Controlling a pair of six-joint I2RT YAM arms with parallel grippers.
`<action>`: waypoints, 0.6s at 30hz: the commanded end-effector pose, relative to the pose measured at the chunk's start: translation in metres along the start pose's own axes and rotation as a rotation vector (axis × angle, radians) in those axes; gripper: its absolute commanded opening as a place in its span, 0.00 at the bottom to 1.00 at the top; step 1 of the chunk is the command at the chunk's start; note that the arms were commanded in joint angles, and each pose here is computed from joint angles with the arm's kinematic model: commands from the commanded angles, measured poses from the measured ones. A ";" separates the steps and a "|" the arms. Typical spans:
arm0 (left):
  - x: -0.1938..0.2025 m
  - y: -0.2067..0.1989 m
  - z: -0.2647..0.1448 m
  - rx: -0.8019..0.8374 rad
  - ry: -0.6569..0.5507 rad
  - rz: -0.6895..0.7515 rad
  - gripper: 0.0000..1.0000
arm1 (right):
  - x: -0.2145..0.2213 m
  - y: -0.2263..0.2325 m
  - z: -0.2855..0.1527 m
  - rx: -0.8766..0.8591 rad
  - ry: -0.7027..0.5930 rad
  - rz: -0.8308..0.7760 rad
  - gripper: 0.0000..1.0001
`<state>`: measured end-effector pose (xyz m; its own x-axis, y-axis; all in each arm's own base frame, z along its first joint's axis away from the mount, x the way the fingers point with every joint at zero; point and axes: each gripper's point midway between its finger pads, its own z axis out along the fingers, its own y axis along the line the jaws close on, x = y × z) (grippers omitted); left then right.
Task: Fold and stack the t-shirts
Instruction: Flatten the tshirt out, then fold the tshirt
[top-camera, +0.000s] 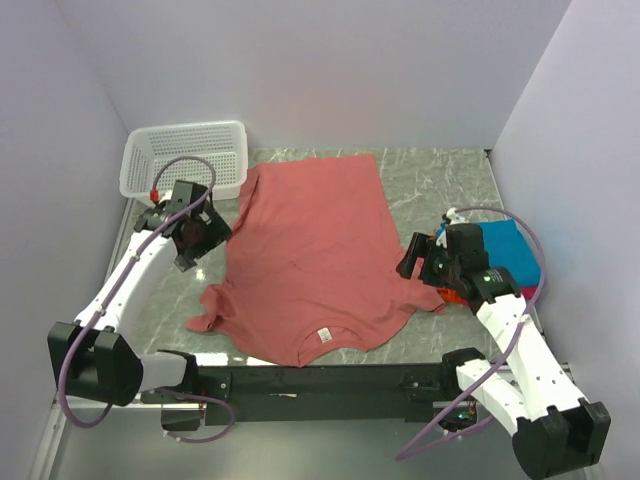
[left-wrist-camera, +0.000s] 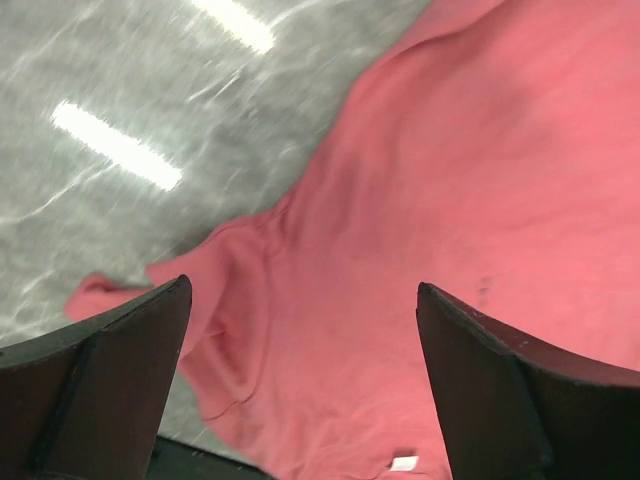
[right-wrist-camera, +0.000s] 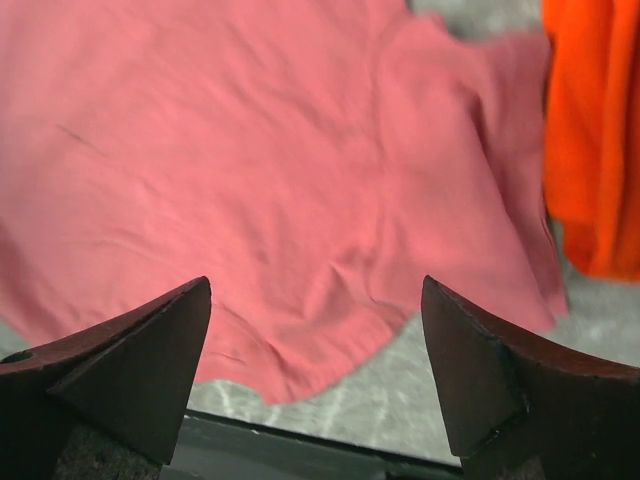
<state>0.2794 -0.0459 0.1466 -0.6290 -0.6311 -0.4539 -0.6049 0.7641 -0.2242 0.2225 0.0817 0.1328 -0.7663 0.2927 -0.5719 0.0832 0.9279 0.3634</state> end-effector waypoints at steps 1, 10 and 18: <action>-0.023 -0.025 -0.005 0.065 -0.060 0.025 0.99 | -0.035 0.029 -0.007 -0.094 -0.093 -0.044 0.92; -0.007 -0.125 0.022 0.268 -0.039 0.225 0.99 | -0.030 0.079 0.030 -0.117 -0.060 -0.049 0.92; -0.006 -0.162 0.088 0.259 -0.018 0.289 1.00 | -0.010 0.051 0.089 0.090 0.027 0.124 0.92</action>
<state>0.3956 -0.1415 0.0971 -0.7687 -0.4073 -0.4932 -0.3250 0.9128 -0.2472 0.2672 0.1481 0.0853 -0.8284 0.3048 -0.4700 0.1445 0.9269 0.3464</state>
